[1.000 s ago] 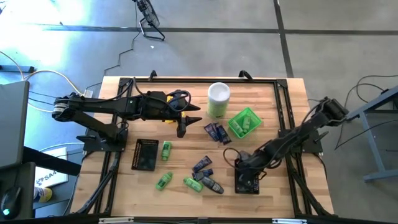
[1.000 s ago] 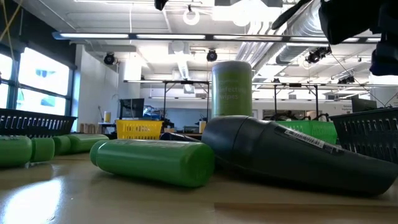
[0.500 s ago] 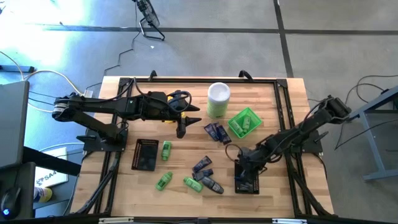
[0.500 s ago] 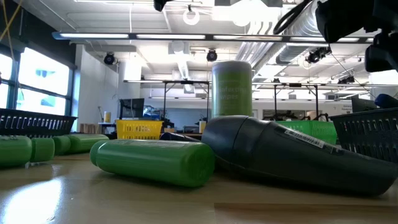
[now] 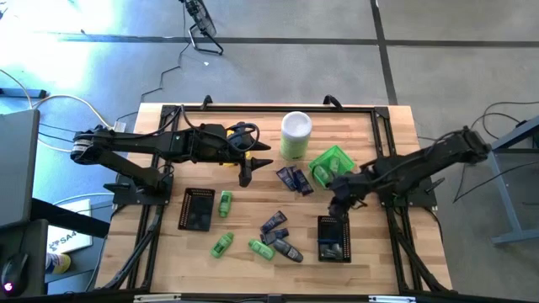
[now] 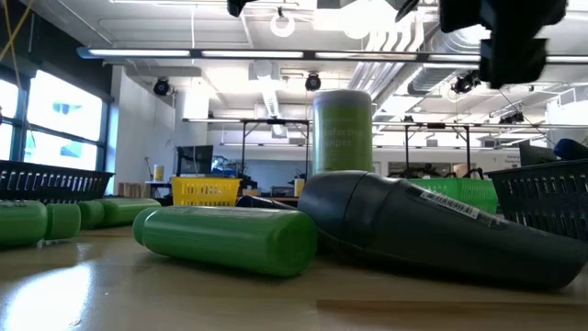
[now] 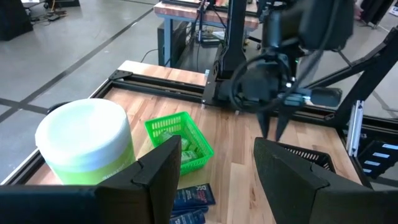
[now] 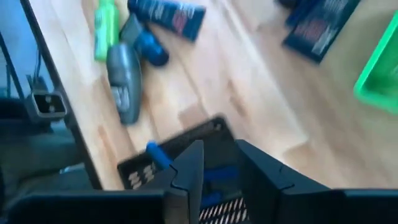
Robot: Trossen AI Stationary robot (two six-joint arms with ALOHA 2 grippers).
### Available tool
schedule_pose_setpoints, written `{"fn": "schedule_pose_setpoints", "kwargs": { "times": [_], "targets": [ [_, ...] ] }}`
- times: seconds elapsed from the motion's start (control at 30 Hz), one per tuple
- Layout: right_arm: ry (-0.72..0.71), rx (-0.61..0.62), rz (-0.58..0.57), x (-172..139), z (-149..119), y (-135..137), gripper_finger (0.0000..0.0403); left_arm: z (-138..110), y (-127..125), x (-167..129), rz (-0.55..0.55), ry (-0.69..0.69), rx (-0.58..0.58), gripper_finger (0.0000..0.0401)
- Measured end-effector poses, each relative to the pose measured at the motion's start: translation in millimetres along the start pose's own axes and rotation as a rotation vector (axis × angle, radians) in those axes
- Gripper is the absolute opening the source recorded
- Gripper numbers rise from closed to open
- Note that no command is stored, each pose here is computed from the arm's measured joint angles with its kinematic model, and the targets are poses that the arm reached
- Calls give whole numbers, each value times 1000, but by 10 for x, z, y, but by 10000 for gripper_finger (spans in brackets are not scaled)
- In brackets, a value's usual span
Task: Pick & Place Travel size toiletries
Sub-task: Put the shampoo bottle bottle into the green bin
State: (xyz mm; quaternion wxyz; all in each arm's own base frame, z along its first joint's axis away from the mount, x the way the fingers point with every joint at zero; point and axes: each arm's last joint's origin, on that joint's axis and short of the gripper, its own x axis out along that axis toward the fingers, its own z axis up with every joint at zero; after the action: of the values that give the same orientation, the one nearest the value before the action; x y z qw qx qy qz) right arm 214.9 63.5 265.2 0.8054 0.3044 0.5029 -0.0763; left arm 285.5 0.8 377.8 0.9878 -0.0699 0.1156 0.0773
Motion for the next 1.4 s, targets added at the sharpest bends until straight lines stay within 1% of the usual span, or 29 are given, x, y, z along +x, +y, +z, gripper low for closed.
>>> {"fn": "schedule_pose_setpoints", "kwargs": {
  "times": [0.13,0.3,0.5,0.63,0.87,1.03,1.13,1.23,1.4],
  "targets": [
    [-70,-49,-9,-66,109,-86,76,1,1,0,3,-1,0,200],
    [-160,-74,-60,-131,243,-213,74,3,1,0,3,-4,0,200],
    [-284,-141,-46,-212,430,-301,75,6,19,-1,68,-14,-1,200],
    [-377,-200,-8,-256,569,-323,72,7,28,-1,96,-18,-3,200],
    [-545,-281,33,-351,767,-343,72,6,28,-1,97,-21,-76,200],
    [-674,-324,49,-434,890,-346,71,5,26,-2,97,-20,-83,200],
    [-737,-342,61,-478,940,-337,71,4,26,-2,97,-20,-89,200],
    [-787,-369,66,-512,974,-324,71,-1,27,-2,98,-17,-130,200],
    [-856,-447,61,-559,1009,-290,71,-32,32,-3,105,12,-179,200]
  ]
}}
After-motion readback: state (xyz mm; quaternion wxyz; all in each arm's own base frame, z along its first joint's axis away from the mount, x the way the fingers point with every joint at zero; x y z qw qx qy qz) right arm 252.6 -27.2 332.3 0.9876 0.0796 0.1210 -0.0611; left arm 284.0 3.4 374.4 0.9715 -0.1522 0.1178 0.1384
